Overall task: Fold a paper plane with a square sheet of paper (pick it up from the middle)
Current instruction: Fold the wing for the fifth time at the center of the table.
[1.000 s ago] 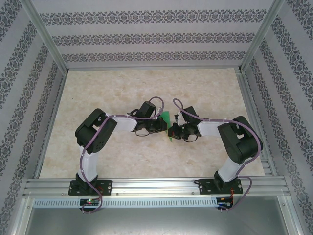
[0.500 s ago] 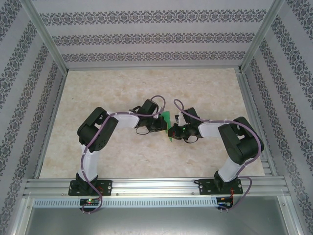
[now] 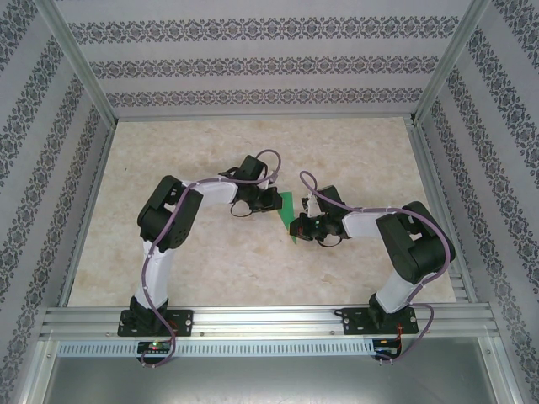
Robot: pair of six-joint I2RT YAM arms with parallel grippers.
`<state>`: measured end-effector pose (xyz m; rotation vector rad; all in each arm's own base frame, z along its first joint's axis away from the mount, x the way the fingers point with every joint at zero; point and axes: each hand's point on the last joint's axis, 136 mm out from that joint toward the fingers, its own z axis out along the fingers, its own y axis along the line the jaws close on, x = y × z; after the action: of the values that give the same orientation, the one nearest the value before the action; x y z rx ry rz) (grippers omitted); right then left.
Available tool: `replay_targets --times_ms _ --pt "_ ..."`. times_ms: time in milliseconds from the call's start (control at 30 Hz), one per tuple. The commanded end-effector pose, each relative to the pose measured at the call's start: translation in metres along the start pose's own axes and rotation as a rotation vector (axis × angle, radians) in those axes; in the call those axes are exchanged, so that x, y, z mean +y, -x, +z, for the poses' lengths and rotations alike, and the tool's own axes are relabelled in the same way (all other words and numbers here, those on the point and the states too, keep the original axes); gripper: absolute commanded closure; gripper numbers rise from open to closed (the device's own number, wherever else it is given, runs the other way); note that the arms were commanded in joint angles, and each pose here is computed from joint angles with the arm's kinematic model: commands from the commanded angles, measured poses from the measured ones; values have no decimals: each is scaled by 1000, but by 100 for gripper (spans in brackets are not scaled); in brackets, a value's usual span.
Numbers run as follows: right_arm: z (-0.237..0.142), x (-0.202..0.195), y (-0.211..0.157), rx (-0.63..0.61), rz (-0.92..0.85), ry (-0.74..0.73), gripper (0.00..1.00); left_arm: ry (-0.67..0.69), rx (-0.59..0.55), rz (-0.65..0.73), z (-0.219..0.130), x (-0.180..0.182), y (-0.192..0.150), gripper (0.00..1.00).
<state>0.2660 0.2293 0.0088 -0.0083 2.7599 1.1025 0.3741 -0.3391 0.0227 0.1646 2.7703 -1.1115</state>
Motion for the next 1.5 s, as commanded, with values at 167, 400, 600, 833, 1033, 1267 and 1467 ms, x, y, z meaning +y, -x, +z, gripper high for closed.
replay_targets --times_ms 167,400,600,833,1033,1267,1467 --pt "-1 -70 -75 212 167 -240 100 115 -60 -15 -9 57 33 87" --pt "-1 -71 -75 216 170 -246 100 159 -82 -31 -19 79 49 87" --pt "0 -66 -71 205 164 -232 100 163 -122 -11 -39 72 70 87" --pt "10 -43 -50 166 142 -141 100 92 -226 41 -82 20 76 86" --pt "28 -15 -29 147 97 -59 100 -13 -210 44 -72 -10 37 86" --pt "31 -6 -22 145 78 -33 100 -35 -126 57 -39 -18 1 86" --pt "27 -1 -21 139 50 -20 100 21 -98 24 -20 3 -2 87"
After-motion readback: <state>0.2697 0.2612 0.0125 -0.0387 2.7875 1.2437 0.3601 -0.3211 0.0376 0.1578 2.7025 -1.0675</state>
